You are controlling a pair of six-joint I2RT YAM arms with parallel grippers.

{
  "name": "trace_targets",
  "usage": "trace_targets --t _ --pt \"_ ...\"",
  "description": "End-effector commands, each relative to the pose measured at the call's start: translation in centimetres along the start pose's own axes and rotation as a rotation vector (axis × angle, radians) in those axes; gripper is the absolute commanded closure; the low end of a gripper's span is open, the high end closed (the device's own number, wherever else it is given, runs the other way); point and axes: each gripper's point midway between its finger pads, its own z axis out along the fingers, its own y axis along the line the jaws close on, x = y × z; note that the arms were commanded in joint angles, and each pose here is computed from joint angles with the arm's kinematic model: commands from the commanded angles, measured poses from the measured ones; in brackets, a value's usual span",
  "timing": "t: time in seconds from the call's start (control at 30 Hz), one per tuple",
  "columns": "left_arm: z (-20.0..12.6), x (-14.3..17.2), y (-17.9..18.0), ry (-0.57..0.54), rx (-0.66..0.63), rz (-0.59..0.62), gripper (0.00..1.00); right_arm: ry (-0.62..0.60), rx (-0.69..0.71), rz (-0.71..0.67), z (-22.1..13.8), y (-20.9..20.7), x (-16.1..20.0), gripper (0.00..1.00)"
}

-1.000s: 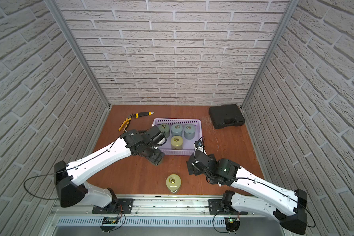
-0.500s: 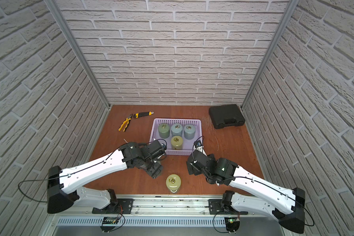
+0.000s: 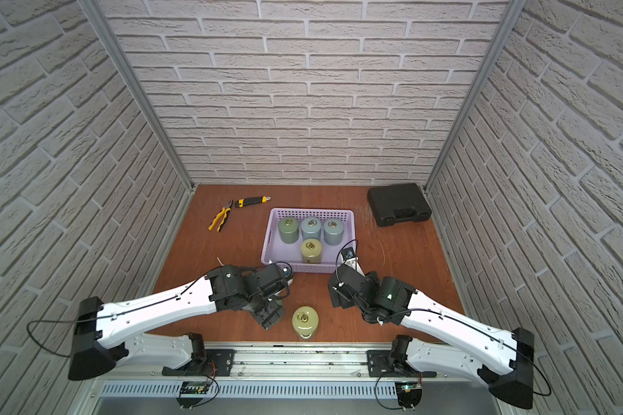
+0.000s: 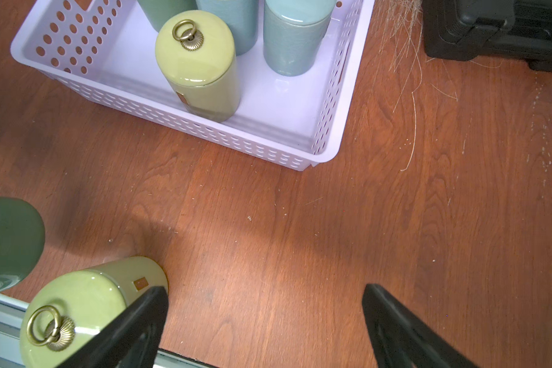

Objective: Take the tea canister out of the basket
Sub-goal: Place the tea canister at the center of the board.

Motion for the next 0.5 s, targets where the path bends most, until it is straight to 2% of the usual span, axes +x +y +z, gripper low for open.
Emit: trace_targets --t 0.0,0.47 --pt "-0.2 -0.8 -0.9 -0.058 0.037 0.034 0.51 -0.031 0.026 0.045 -0.5 -0.7 -0.9 0.00" --pt "2.1 0.3 -2.4 -0.007 0.060 0.090 0.52 -0.018 0.044 0.070 -0.8 -1.0 -1.0 0.00"
